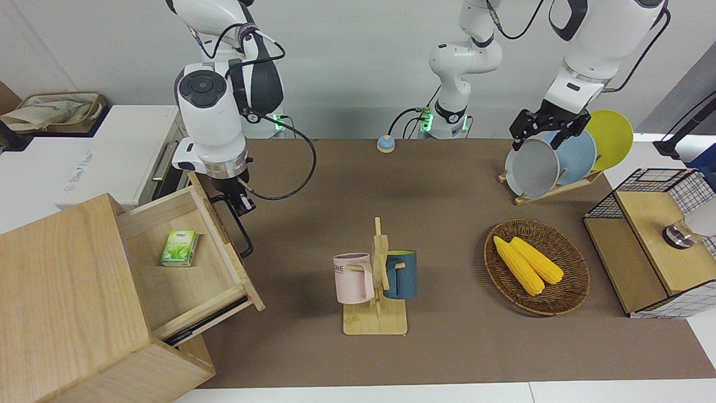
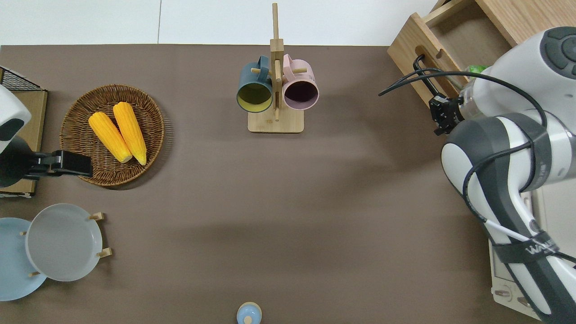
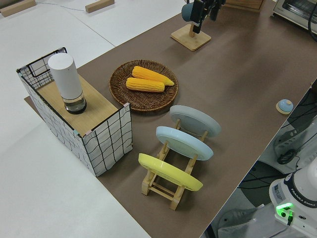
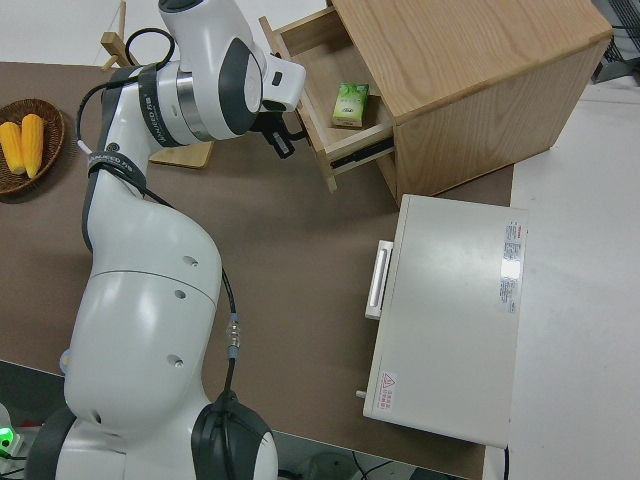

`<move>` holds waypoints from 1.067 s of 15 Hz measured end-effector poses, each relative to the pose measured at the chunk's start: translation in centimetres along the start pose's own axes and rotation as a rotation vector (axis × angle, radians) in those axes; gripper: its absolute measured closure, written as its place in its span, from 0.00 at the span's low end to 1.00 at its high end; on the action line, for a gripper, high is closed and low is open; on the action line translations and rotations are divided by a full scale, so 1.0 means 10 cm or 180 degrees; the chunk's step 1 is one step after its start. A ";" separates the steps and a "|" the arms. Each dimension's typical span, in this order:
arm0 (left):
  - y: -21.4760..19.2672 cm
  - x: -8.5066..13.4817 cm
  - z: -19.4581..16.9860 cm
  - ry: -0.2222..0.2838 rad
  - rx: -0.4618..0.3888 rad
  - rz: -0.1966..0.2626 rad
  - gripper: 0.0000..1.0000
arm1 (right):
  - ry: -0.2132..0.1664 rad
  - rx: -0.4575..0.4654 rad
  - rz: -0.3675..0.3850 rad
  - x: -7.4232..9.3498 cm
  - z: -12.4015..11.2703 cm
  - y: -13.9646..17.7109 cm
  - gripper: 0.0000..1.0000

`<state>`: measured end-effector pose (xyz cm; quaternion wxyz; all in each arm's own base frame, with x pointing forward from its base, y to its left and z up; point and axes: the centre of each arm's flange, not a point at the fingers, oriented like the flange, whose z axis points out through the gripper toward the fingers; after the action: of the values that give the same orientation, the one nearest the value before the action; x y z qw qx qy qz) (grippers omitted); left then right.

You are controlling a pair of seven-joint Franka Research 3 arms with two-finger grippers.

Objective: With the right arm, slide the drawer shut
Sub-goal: 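Keep pushing the drawer with the right gripper until it is flush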

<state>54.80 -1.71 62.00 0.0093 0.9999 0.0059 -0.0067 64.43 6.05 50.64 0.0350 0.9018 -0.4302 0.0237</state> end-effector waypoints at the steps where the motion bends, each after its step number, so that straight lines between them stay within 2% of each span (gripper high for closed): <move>1: 0.00 0.00 0.00 0.0000 0.0000 0.0000 0.00 | 0.0000 0.0006 0.0010 0.04 0.00 0.01 0.99; 6: 0.00 0.00 0.00 0.0000 0.0000 0.0000 0.00 | -0.0022 -0.0001 0.0028 0.14 0.00 0.01 0.99; 11: 0.00 0.00 0.00 0.0000 0.0000 0.0000 0.00 | -0.0058 -0.0006 0.0019 0.42 0.04 0.12 0.99; 16: 0.00 0.00 0.00 0.0000 0.0000 0.0000 0.00 | -0.0130 0.0006 0.0012 0.55 0.07 0.18 0.99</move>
<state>54.80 -1.71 62.00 0.0093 0.9999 0.0059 -0.0067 66.50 0.56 50.45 0.0253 0.9013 -0.4325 0.0058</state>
